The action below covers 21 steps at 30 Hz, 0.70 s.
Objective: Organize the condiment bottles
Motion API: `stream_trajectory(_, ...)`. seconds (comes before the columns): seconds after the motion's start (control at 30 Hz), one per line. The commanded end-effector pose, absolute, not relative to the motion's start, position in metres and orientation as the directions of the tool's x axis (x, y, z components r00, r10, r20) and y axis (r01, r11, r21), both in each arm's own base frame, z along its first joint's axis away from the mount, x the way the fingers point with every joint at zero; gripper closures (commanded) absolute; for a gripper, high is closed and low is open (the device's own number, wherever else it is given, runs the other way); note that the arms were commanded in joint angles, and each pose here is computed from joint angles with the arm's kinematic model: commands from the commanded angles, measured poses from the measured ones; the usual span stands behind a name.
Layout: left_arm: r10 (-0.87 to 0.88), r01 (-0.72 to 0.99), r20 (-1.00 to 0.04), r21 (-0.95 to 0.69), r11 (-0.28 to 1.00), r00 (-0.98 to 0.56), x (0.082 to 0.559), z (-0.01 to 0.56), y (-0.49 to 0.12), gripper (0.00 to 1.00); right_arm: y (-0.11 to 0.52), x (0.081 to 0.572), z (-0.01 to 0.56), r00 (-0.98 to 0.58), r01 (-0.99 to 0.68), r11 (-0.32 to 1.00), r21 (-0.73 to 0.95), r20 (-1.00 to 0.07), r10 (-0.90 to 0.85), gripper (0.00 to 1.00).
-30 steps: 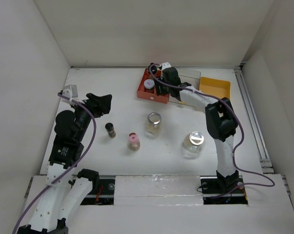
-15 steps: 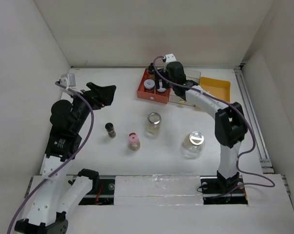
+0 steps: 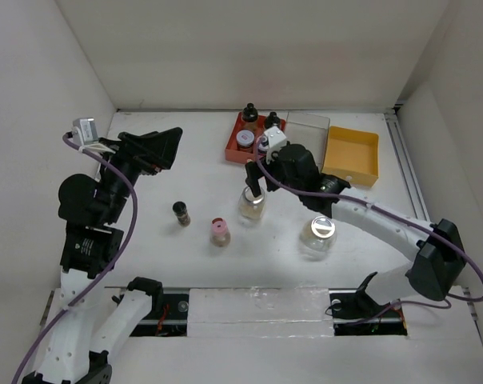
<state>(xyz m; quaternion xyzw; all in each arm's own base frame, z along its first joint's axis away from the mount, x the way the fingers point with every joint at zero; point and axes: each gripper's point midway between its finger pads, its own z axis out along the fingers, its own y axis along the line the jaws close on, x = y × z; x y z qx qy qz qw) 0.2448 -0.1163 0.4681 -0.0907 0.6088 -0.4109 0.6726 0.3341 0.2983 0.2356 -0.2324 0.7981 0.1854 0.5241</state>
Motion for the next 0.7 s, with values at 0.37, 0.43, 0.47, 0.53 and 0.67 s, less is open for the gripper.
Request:
stream_trajectory(0.37, -0.658, 0.518, -0.752, -0.583, 0.626, -0.05, 0.236, 0.477, -0.122, 0.01, 0.299, 0.302, 0.181, -0.438, -0.57, 0.822, 0.019, -0.853, -0.284, 0.0)
stream_trajectory(0.43, -0.652, 0.488, -0.756, -0.59, 0.643, -0.055, 0.239, 0.466, -0.119, 0.01, 0.302, 0.304, 0.17, -0.451, -0.569, 0.822, 0.013, -0.841, -0.299, 0.0)
stream_trajectory(0.47, -0.654, 0.474, -0.755, -0.596, 0.648, -0.055, 0.239, 0.462, -0.117, 0.01, 0.303, 0.306, 0.168, -0.451, -0.569, 0.822, 0.014, -0.842, -0.298, 0.0)
stream_trajectory(0.53, -0.629, 0.435, -0.775, -0.589, 0.681, -0.065, 0.245, 0.442, -0.114, 0.01, 0.306, 0.308, 0.159, -0.46, -0.569, 0.822, 0.01, -0.833, -0.309, 0.0)
stream_trajectory(0.67, -0.581, 0.379, -0.803, -0.582, 0.72, -0.128, 0.256, 0.401, -0.115, 0.01, 0.317, 0.312, 0.157, -0.454, -0.591, 0.807, 0.018, -0.834, -0.314, 0.0)
